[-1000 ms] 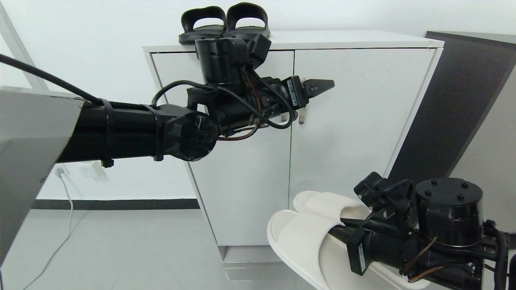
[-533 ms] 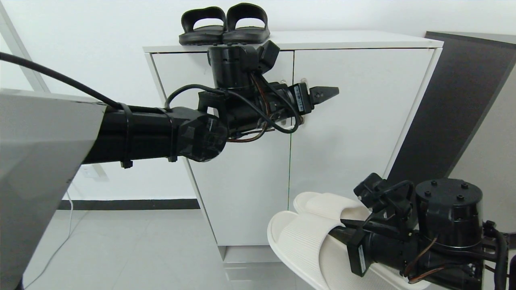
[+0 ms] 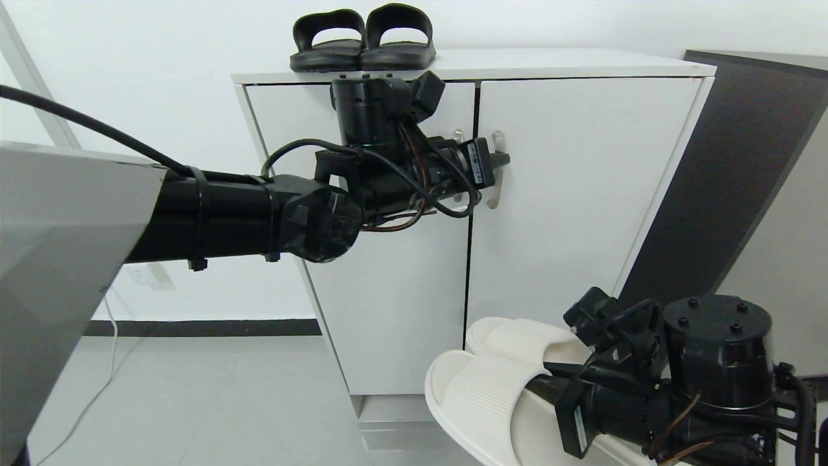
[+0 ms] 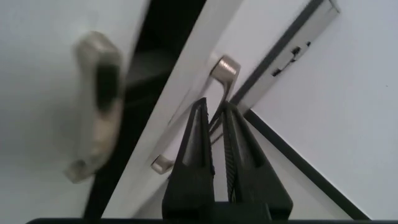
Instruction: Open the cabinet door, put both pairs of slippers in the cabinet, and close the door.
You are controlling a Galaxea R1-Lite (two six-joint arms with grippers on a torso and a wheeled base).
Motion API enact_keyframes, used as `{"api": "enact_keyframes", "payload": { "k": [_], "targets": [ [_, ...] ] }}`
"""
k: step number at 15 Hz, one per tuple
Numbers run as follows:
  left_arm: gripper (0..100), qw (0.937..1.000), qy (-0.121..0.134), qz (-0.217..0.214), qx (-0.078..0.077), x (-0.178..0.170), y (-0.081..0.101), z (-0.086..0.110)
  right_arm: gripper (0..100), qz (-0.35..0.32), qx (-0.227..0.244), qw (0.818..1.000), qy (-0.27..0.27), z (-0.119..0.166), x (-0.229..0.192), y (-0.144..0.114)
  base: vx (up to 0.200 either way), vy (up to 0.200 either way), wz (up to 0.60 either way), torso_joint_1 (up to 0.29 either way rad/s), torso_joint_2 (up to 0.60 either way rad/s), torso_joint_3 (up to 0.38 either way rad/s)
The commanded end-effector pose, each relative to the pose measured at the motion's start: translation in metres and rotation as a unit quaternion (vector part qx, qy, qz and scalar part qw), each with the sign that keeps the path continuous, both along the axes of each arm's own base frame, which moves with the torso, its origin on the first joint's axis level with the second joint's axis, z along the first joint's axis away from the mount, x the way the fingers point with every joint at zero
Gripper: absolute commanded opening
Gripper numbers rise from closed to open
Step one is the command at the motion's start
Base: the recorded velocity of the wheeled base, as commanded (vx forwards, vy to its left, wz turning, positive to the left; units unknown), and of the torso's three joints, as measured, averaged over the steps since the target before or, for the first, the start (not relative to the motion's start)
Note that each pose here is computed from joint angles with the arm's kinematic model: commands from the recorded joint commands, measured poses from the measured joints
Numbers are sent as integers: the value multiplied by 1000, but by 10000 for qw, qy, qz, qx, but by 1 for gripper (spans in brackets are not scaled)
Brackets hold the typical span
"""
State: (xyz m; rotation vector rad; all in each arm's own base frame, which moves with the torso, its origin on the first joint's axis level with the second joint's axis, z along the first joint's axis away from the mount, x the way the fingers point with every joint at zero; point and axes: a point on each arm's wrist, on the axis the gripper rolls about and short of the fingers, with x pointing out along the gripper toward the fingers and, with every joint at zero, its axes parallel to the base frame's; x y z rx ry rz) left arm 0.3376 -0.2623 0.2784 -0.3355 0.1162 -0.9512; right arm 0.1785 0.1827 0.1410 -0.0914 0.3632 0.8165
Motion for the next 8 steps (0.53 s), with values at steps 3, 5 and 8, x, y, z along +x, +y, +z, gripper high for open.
{"api": "enact_keyframes", "payload": {
  "k": [3,5,8],
  "targets": [
    [0,9990,-224,-392,3,-45,-6,15,0,463,69,9988,147,-3,-9,-2,0,0,0,0,0,0],
    [0,9988,-234,-437,-1,-59,-2,18,0,591,84,9981,171,-3,-12,-4,0,0,0,0,0,0],
    [0,9989,-272,-355,110,-82,15,20,0,657,93,9976,181,-3,-15,-4,0,0,0,0,0,0]
  ]
}}
